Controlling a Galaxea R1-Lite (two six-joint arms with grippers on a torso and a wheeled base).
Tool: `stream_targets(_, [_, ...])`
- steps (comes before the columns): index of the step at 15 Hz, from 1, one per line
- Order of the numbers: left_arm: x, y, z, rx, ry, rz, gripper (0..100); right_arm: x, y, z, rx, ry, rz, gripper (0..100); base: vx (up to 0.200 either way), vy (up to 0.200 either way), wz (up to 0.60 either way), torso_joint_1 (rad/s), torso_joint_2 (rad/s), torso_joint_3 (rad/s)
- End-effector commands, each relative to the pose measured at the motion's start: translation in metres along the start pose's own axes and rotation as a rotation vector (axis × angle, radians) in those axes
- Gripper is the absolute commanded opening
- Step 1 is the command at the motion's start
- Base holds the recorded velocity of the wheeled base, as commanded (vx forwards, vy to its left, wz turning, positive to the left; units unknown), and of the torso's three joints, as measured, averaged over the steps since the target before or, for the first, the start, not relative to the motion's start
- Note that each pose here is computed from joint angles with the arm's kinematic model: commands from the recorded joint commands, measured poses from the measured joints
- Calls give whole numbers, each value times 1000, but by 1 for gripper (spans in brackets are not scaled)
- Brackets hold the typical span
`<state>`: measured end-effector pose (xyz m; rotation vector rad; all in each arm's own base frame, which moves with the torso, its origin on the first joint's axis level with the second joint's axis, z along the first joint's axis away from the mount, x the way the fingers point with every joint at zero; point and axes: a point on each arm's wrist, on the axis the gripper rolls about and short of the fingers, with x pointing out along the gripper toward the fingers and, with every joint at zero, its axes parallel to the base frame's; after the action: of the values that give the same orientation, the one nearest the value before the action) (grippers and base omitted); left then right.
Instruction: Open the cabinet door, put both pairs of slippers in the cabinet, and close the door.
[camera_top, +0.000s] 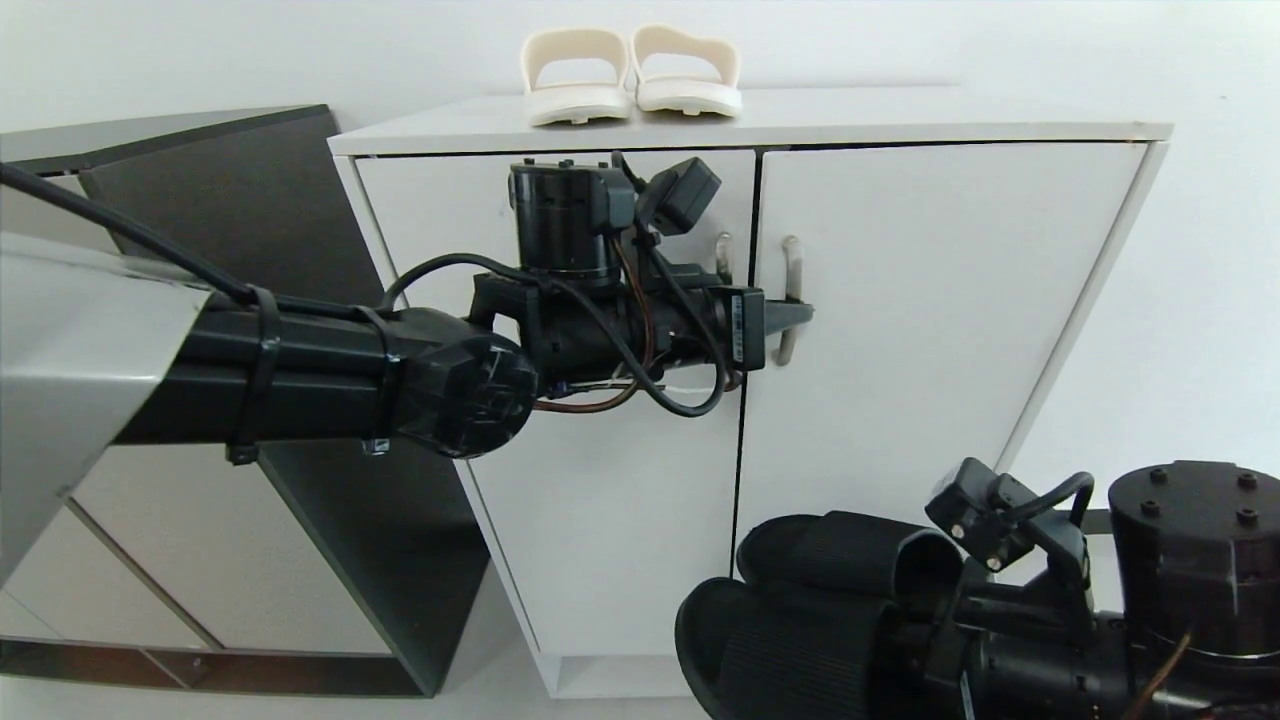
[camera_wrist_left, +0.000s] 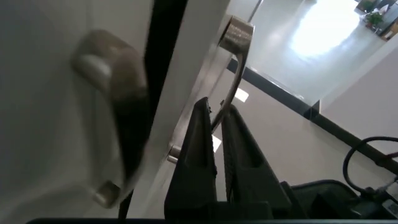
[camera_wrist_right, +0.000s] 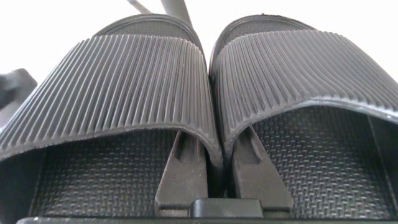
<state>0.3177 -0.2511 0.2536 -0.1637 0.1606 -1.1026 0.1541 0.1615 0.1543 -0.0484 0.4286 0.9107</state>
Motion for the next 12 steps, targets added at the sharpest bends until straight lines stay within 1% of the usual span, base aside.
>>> stream_targets(1, [-14,-18,9,8,-12,-28,0,-11,3,-2,-12,-13,44,0,0,0,0,0,0,0])
stream_targets(3, [-25,-34,8,7,-3,-52,0,-19,5,-7,-42,-7,117,0,0,0,0,0,0,0])
stream_targets(4, [-30,-40,8,9,-1,-60,0,-21,5,-9,-52,-6,123,0,0,0,0,0,0,0])
stream_targets(7, [-47,-56,5,17,-23,-81,0,-22,6,-11,-59,-1,129,0,0,0,0,0,0,0])
stream_targets(9, [-71,-68,4,20,-33,-82,0,-21,6,-10,-60,-1,132,0,0,0,0,0,0,0])
stream_targets(10, [-81,-71,5,21,-42,-79,0,-21,6,-11,-60,1,133,0,0,0,0,0,0,0])
stream_targets(11, [-85,-69,6,20,-50,-70,0,-21,6,-11,-60,2,133,0,0,0,0,0,0,0])
stream_targets(12, [-89,-56,8,18,-60,-26,0,-20,7,-11,-61,6,134,0,0,0,0,0,0,0])
